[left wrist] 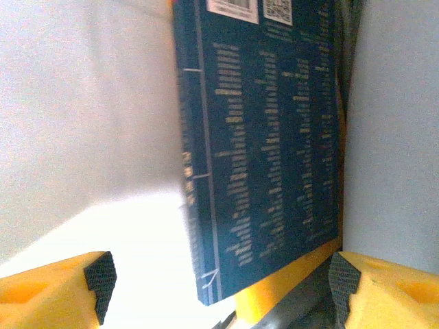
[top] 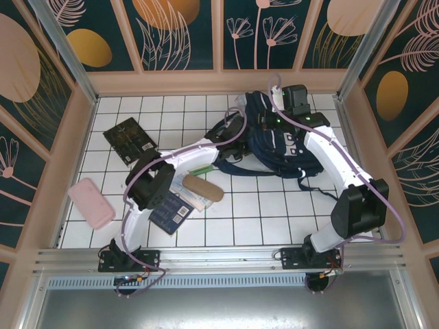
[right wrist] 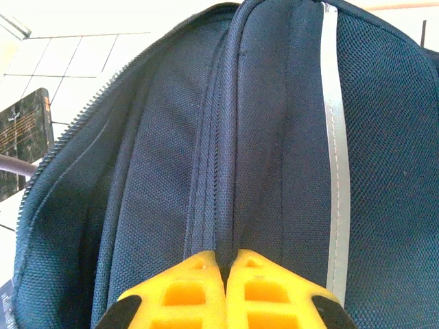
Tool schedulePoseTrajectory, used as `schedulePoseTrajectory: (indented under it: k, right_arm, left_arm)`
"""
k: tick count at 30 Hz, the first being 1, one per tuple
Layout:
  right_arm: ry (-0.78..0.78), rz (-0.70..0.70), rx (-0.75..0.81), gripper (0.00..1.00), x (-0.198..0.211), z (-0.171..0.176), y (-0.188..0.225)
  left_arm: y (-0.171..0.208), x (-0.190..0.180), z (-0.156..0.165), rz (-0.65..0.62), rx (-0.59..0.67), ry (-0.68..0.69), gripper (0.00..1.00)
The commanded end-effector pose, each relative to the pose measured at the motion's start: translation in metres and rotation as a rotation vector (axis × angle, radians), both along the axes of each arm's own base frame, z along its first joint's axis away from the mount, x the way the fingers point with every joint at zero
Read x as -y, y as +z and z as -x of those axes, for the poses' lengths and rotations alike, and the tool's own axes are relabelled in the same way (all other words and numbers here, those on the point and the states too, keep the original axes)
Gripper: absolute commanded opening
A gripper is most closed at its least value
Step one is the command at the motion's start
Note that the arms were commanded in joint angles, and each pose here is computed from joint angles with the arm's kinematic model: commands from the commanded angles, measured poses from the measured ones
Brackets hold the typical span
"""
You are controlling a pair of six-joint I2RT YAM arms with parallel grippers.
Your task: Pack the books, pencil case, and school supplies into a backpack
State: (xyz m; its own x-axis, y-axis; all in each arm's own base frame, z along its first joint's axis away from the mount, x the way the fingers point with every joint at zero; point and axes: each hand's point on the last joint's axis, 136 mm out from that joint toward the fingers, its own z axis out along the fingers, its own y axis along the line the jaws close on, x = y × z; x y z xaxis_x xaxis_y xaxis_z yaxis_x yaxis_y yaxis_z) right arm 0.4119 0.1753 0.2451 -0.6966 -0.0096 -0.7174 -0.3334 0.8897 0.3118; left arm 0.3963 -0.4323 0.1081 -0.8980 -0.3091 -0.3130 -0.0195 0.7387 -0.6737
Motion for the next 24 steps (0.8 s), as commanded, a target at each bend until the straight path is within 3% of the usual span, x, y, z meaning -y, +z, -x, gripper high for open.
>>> schedulePoseTrajectory:
  k: [1,6,11,14,16,24]
  right_arm:
    - [0.002,-0.065,0.106,0.01,-0.006,-0.008,0.029]
    - [0.006,-0.072,0.073,0.07,-0.014,-0.008,0.011]
    - [0.023,-0.048,0.06,0.21,-0.029,-0.007,-0.004]
    - [0.033,-0.038,0.067,0.36,-0.04,-0.007,-0.007]
    - [0.05,-0.034,0.073,0.4,-0.05,-0.006,-0.008]
    - [0.169,-0.072,0.045,0.42,-0.12,0.001,-0.023]
  left_arm:
    - [0.024,-0.048,-0.01,-0.042,0.043,0.064,0.82]
    - [0.037,-0.108,-0.015,-0.064,0.058,0.137,0.81]
    - [0.05,-0.164,-0.013,-0.115,0.085,0.205,0.81]
    - [0.054,-0.2,-0.012,-0.143,0.084,0.267,0.81]
    - [0.052,-0.226,-0.01,-0.171,0.076,0.31,0.81]
    - [0.037,-0.32,-0.006,-0.256,0.053,0.453,0.78]
